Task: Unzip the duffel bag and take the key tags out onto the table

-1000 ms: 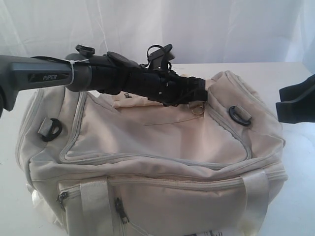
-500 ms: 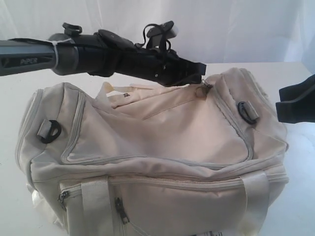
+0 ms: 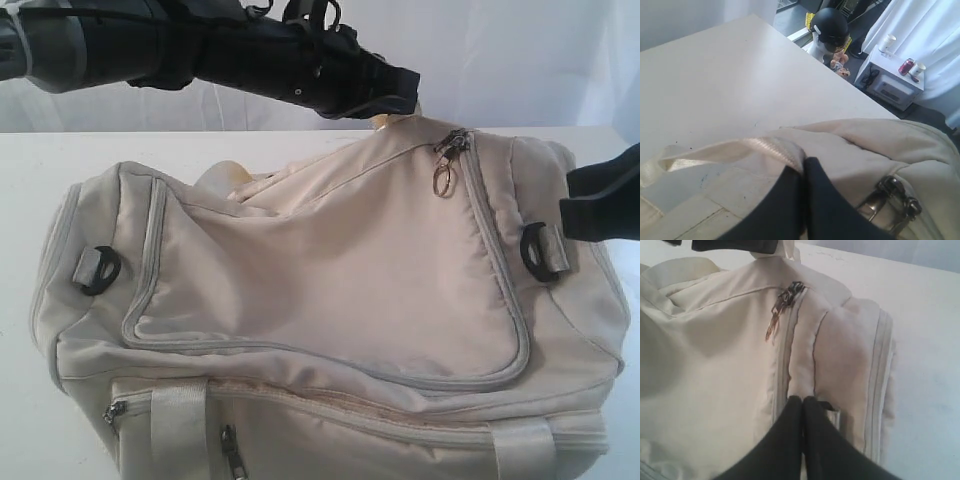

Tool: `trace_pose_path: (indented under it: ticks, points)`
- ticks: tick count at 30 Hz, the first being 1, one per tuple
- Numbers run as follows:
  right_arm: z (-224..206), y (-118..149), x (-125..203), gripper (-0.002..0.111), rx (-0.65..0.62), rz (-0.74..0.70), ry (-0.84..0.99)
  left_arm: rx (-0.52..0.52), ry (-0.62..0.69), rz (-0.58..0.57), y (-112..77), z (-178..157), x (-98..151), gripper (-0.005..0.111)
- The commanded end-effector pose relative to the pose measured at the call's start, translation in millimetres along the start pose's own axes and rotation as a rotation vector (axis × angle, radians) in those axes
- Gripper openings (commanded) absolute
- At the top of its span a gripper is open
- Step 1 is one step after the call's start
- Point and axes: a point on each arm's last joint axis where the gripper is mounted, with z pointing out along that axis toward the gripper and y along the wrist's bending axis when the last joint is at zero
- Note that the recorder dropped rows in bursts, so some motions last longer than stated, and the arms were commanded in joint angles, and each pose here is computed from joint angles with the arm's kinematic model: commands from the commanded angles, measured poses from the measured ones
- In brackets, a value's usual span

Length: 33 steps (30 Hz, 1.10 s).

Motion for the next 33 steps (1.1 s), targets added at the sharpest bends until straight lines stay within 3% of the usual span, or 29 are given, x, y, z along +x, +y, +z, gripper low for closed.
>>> trace_pose_path:
  ticks: [1, 6, 8, 15, 23, 33]
  points:
    - [8, 4, -3, 0.011, -0.055, 0.116, -0.016, 0.032, -0.083, -0.019, -18.3, -17, -21, 0.0]
    - [35, 7, -5, 0.041, -0.127, 0.259, 0.018, -0.047, -0.116, -0.03, -11.0, -17, -24, 0.0]
    - [49, 7, -6, 0.047, -0.138, 0.328, 0.03, -0.075, -0.118, -0.064, -8.2, -17, -24, 0.0]
    - [90, 3, -3, 0.047, -0.141, 0.373, 0.05, -0.085, -0.1, -0.042, -7.5, -17, -22, 0.0]
    - [84, 17, -19, 0.047, -0.311, 0.367, -0.016, -0.062, -0.015, -0.071, -0.6, -3, -6, 0.0]
    - [99, 9, -19, 0.047, -0.238, 0.395, -0.038, -0.046, -0.002, -0.097, -2.6, -3, -5, 0.0]
